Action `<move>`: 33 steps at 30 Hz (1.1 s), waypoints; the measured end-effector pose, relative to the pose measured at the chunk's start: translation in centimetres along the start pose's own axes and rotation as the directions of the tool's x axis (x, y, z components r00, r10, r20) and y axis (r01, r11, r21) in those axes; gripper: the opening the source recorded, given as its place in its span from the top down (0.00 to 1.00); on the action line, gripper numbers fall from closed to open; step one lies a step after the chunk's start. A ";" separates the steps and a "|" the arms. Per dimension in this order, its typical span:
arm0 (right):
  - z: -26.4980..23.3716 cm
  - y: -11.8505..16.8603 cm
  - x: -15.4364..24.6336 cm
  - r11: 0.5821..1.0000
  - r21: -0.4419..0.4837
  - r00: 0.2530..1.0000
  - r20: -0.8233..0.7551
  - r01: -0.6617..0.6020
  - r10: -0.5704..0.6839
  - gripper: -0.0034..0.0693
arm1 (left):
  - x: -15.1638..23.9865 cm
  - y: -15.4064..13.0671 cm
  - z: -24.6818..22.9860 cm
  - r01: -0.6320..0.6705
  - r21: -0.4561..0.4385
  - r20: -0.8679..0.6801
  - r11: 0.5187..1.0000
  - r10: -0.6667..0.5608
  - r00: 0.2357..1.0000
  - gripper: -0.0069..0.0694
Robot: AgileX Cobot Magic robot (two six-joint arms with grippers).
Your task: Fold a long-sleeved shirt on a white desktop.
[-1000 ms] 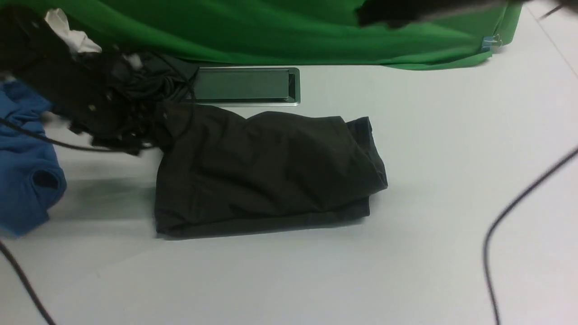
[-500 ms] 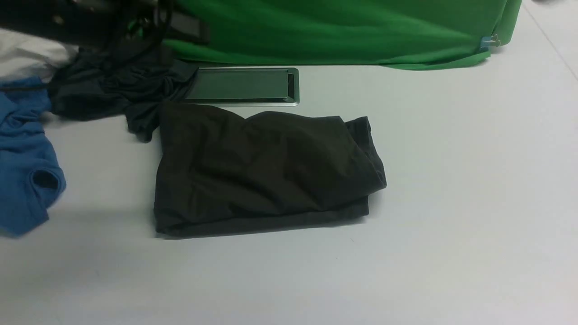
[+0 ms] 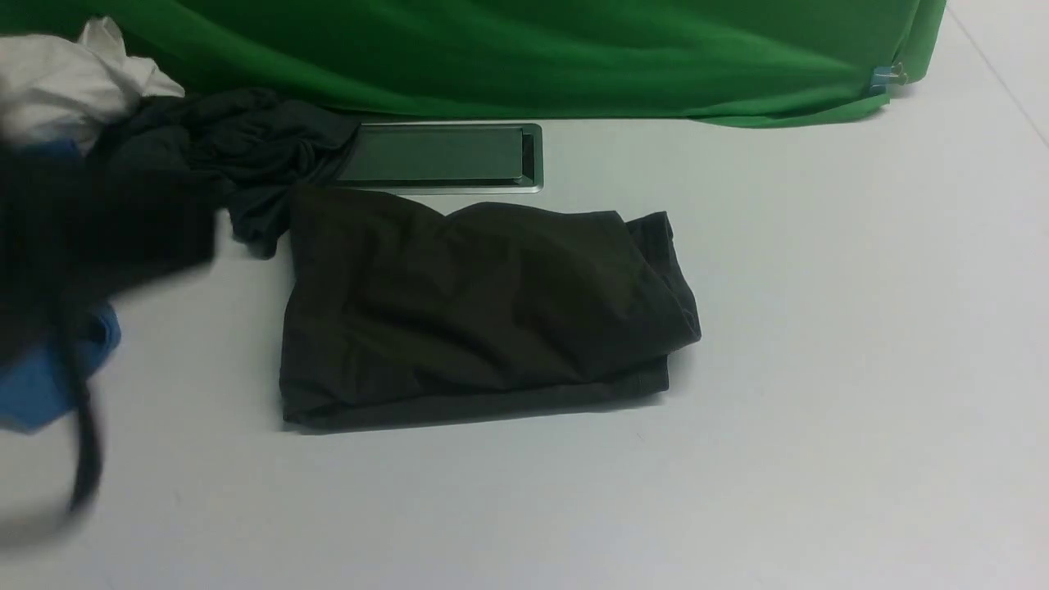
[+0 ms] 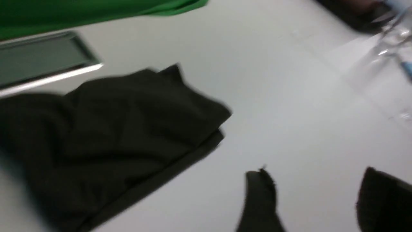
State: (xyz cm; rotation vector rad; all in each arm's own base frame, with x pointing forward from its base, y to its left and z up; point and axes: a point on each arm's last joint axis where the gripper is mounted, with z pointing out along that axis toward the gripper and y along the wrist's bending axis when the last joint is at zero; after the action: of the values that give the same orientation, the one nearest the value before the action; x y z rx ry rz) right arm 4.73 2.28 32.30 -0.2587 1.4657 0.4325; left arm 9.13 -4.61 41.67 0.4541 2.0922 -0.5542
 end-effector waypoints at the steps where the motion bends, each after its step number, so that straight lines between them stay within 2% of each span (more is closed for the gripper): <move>1: -0.2 0.0 0.0 1.000 -0.001 1.000 0.012 -0.002 0.002 0.88 | 1.2 -0.5 -0.5 0.007 -0.017 0.001 1.000 -0.007 1.000 0.56; 3: -0.4 0.0 -0.2 1.000 -0.002 1.000 0.031 -0.004 0.004 0.92 | 4.5 -1.6 -1.3 0.010 -0.047 0.012 0.999 -0.009 1.000 0.75; 5: -0.4 0.0 -0.2 1.000 -0.003 1.000 0.030 -0.009 0.009 0.92 | 6.6 -2.1 -1.5 0.006 -0.054 0.018 0.999 -0.005 1.000 0.84; 7: -0.4 0.0 -0.1 0.999 -0.003 0.999 0.026 -0.037 0.037 0.92 | 8.3 -2.4 -1.3 0.006 -0.056 0.014 0.998 -0.005 1.000 0.88; 11: -0.3 0.0 0.3 0.998 -0.001 0.998 0.007 -0.060 0.060 0.90 | 9.6 -2.1 -0.7 0.067 -0.049 -0.010 0.997 -0.067 0.998 0.88; 17: -0.3 0.0 0.4 0.998 0.000 0.998 -0.002 -0.064 0.064 0.89 | 9.6 -1.9 -0.5 0.076 -0.058 -0.001 0.995 -0.076 0.997 0.88; 25: -0.3 0.0 0.4 0.998 0.000 0.998 -0.002 -0.064 0.064 0.86 | 8.8 -1.5 -0.6 0.075 -0.096 0.093 0.993 -0.066 0.993 0.88; 29: -0.3 0.0 0.4 0.998 0.000 0.998 -0.003 -0.065 0.065 0.85 | 8.7 -1.1 -0.7 -0.016 -0.151 0.100 0.988 0.031 0.994 0.88; 30: -0.3 0.0 0.4 0.998 0.000 0.998 -0.003 -0.065 0.065 0.85 | 8.7 -0.9 -0.9 -0.090 -0.200 0.104 0.976 0.112 0.988 0.88; 33: -0.3 0.0 0.4 0.998 0.000 0.998 -0.003 -0.065 0.065 0.84 | 9.0 -0.7 -1.4 -0.180 -0.276 0.123 0.944 0.220 0.968 0.88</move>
State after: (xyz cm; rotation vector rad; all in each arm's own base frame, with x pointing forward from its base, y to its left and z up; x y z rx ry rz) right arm 4.49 2.18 31.86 -0.2124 1.4801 0.4850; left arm 3.09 -3.44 34.97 0.4492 1.9103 -0.1813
